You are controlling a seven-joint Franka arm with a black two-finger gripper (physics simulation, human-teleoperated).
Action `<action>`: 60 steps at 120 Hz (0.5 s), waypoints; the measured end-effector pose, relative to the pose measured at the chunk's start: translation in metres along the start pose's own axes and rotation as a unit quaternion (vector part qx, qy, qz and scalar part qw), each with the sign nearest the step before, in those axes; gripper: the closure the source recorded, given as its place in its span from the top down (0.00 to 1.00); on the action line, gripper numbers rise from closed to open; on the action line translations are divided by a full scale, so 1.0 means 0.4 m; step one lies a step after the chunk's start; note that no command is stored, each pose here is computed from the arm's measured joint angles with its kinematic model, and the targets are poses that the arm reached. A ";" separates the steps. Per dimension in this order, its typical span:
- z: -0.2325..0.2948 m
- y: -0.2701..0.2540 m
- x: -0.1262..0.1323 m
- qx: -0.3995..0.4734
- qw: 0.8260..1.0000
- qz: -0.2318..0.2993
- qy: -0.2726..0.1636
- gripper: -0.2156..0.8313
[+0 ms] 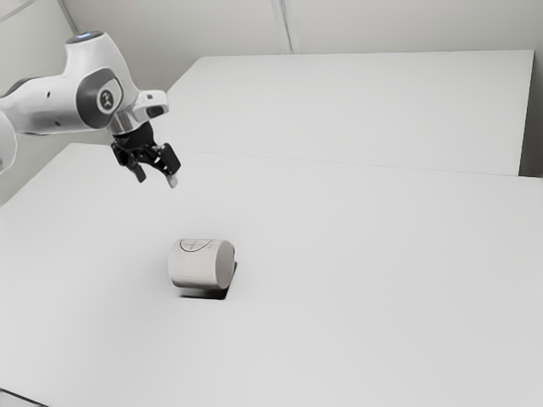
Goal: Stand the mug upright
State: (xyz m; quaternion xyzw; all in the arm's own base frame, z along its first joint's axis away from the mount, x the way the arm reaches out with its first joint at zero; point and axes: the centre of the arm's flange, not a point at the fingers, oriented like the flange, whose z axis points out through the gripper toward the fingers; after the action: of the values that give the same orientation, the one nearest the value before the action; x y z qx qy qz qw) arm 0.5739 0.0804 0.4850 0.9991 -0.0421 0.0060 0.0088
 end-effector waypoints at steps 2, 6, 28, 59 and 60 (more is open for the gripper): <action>0.001 0.003 0.000 0.000 1.000 0.001 0.000 0.79; 0.008 0.009 -0.002 -0.001 1.000 0.003 -0.002 0.79; 0.121 -0.024 -0.051 -0.063 0.997 -0.028 -0.029 0.79; 0.269 -0.129 -0.142 -0.234 0.964 -0.121 -0.036 0.79; 0.271 -0.128 -0.141 -0.239 0.963 -0.121 -0.035 0.79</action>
State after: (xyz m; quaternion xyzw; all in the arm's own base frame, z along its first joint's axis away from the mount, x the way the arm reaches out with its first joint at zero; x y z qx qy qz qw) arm 0.5231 0.1341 0.3749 0.9652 0.0788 -0.0407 0.2461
